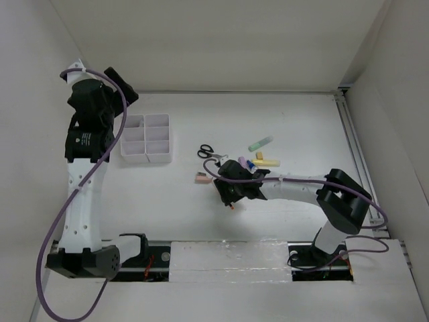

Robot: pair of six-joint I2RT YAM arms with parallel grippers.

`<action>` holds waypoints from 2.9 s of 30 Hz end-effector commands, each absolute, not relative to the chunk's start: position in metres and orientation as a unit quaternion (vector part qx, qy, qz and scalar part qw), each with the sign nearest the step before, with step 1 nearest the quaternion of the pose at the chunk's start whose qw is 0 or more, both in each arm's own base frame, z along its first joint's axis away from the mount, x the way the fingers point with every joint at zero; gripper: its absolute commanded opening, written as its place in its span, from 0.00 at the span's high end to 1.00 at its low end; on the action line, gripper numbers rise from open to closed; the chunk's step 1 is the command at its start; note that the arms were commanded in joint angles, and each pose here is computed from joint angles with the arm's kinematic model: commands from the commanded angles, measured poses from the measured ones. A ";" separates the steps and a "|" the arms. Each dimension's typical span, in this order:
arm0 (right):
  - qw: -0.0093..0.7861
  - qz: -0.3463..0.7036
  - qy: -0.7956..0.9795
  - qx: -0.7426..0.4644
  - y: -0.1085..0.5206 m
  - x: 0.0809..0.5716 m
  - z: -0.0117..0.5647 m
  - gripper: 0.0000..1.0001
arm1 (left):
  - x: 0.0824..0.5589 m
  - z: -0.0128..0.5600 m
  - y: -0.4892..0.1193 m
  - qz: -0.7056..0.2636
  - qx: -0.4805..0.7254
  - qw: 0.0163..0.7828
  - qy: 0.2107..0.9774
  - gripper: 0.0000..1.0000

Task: Sort the stationery into containers
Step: Pick up the pen from the center of the board, then place the pen in the storage box.

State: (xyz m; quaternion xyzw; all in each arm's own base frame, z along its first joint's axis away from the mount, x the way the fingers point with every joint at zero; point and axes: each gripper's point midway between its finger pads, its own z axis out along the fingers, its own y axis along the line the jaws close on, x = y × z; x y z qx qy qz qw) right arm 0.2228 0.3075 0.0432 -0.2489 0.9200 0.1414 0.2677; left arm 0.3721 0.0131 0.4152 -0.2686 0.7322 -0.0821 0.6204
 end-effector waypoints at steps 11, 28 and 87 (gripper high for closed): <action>0.254 0.079 0.930 -0.252 0.306 0.215 0.012 0.70 | 0.354 0.364 0.004 -0.077 -0.225 0.587 0.774 0.00; 0.334 0.135 0.908 -0.215 0.306 0.219 0.106 1.00 | 0.332 0.305 -0.099 -0.310 -0.045 0.498 0.809 0.00; 0.449 0.413 0.774 -0.172 0.366 0.214 0.220 0.00 | 0.427 0.291 0.081 0.062 -0.438 0.529 0.724 1.00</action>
